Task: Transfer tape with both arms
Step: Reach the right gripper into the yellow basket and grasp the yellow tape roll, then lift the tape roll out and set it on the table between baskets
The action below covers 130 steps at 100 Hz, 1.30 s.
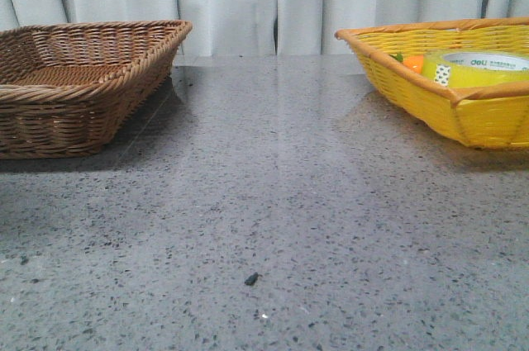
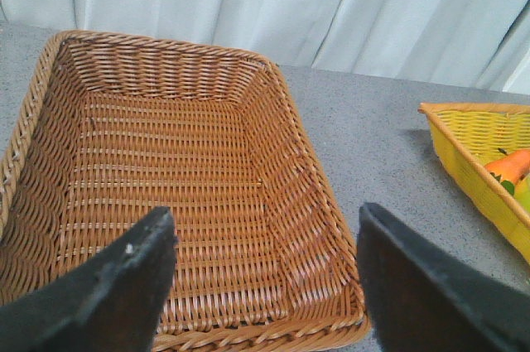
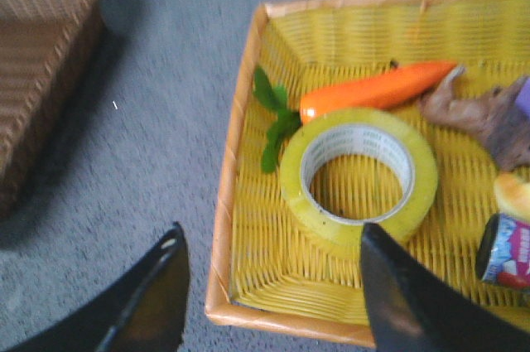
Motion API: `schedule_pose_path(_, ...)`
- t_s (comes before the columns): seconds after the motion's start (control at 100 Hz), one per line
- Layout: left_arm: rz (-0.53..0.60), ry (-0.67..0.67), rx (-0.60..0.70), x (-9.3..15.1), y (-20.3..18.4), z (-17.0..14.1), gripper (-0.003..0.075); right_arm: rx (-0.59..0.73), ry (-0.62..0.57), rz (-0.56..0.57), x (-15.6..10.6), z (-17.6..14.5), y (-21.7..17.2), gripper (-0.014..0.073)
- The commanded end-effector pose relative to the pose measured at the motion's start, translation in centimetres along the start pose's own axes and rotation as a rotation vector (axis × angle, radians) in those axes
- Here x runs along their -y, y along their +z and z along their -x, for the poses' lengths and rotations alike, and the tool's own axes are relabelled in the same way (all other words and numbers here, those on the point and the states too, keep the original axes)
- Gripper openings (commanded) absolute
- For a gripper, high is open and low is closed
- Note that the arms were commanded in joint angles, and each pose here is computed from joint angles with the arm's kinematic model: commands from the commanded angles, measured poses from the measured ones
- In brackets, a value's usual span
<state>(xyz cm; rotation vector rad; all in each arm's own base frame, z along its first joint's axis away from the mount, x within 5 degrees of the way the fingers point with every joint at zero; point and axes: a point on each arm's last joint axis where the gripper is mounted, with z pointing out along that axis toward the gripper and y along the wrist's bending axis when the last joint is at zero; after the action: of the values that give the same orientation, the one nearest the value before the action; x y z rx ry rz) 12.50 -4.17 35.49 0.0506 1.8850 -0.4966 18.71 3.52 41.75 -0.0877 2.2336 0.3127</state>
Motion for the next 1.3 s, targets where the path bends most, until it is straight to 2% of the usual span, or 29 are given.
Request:
schedule_pose_path(0.0,-0.007,-0.006,0.085,0.4,-0.5,1.6,0.0438,-0.062,-0.019,-0.001,0.0,2.5,1.9,0.0401)
schedule_pose_path(0.23,-0.011,-0.005,0.067,0.4,-0.6,1.4,0.0438,-0.256,0.031,0.004,1.1,3.3,9.8,0.0401)
schedule_pose_path(0.36,-0.012,-0.005,0.056,0.4,-0.6,1.3,0.0438,-0.290,0.049,-0.005,1.8,3.1,13.1,0.0401)
schedule_pose_path(0.63,-0.012,-0.005,0.054,0.4,-0.6,1.2,0.0438,-0.351,0.078,-0.013,2.7,2.2,17.4,0.0400)
schedule_pose_path(0.7,-0.011,-0.003,0.056,0.4,-0.6,1.3,0.0438,-0.363,0.080,-0.017,2.8,1.9,18.2,0.0361)
schedule_pose_path(0.73,-0.011,-0.003,0.056,0.4,-0.6,1.3,0.0438,-0.364,0.081,-0.018,2.9,1.9,18.4,0.0323)
schedule_pose_path(0.76,-0.011,-0.003,0.056,0.4,-0.6,1.3,0.0438,-0.373,0.079,-0.022,3.0,1.8,18.7,0.0248)
schedule_pose_path(0.8,-0.011,-0.003,0.056,0.4,-0.6,1.3,0.0438,-0.374,0.075,-0.026,3.1,1.7,18.8,0.0148)
schedule_pose_path(0.85,-0.011,-0.003,0.056,0.4,-0.6,1.3,0.0438,-0.372,0.070,-0.031,3.1,1.7,18.9,-0.0036)
schedule_pose_path(0.87,-0.011,-0.003,0.056,0.4,-0.6,1.3,0.0438,-0.370,0.068,-0.033,3.1,1.8,18.9,-0.0079)
schedule_pose_path(0.97,-0.011,-0.003,0.056,0.4,-0.6,1.3,0.0438,-0.339,0.035,-0.041,3.1,2.6,18.3,-0.0057)
schedule_pose_path(1.06,-0.011,-0.003,0.053,0.4,-0.6,1.2,0.0438,-0.263,0.012,-0.025,2.2,4.7,16.5,-0.0057)
schedule_pose_path(1.15,-0.011,-0.003,0.052,0.4,-0.6,1.2,0.0438,-0.128,-0.035,0.015,0.1,7.8,13.5,-0.0057)
schedule_pose_path(1.29,-0.011,-0.003,0.052,0.4,-0.6,1.2,0.0438,0.050,-0.130,0.124,-4.7,11.8,9.0,-0.0057)
